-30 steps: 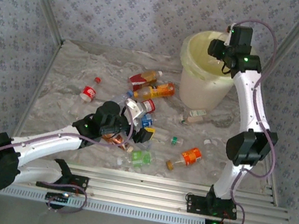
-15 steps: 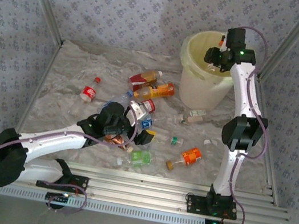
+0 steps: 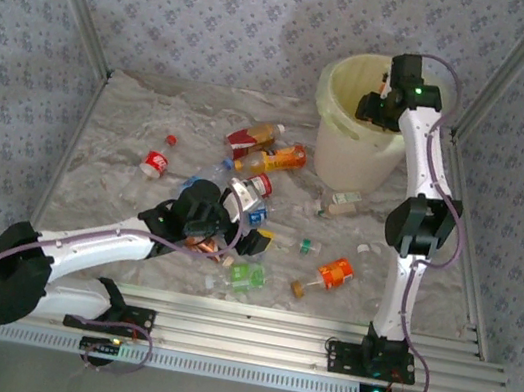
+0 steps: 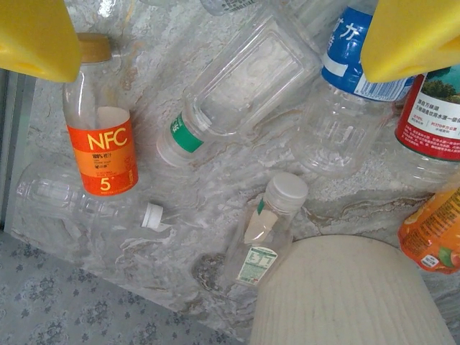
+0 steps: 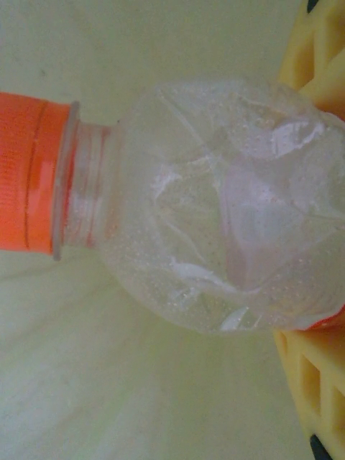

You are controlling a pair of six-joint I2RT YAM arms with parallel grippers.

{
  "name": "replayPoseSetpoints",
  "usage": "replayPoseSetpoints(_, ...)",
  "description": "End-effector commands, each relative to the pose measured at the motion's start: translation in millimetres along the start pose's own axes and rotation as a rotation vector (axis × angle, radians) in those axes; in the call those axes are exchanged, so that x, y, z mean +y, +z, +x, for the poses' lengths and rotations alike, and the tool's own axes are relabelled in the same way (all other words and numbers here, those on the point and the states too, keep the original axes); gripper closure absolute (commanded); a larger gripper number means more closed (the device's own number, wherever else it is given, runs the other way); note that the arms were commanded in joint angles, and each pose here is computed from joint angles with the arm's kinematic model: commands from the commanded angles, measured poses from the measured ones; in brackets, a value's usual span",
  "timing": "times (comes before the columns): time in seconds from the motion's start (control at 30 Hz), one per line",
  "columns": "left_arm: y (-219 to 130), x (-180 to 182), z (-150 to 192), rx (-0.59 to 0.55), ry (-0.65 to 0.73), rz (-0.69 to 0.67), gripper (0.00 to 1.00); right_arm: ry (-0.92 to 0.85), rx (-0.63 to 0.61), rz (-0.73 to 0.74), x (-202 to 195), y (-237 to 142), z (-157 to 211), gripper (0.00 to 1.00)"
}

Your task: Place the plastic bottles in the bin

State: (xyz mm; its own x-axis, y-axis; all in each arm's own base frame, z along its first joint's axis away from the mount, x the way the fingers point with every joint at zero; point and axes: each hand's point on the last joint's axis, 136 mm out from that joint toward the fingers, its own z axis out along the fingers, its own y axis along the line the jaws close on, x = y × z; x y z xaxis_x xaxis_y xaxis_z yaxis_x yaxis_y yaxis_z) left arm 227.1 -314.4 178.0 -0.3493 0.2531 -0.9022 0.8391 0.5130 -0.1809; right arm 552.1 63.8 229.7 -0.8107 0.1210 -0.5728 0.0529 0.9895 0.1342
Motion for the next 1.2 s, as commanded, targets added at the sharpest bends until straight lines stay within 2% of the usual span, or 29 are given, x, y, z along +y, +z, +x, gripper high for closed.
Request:
replayPoseSetpoints(0.0,3,-7,-18,-0.029,0.024,0.024,0.01,-0.03,0.034,0.027,-4,3,6,0.39)
replayPoseSetpoints(0.33,4,-7,-18,-0.03,0.02,0.028,0.0,-0.036,0.07,0.029,-2,18,15,0.36)
replayPoseSetpoints(0.6,3,-7,-19,-0.039,0.016,0.029,0.0,-0.028,0.053,0.014,2,12,10,0.23)
replayPoseSetpoints(0.83,1,-8,-22,-0.059,0.011,0.031,0.0,-0.018,0.009,0.004,4,-3,-1,0.18)
replayPoseSetpoints(1.17,0,-9,-24,-0.071,-0.008,0.035,0.0,0.011,-0.139,-0.035,10,-55,-33,0.18)
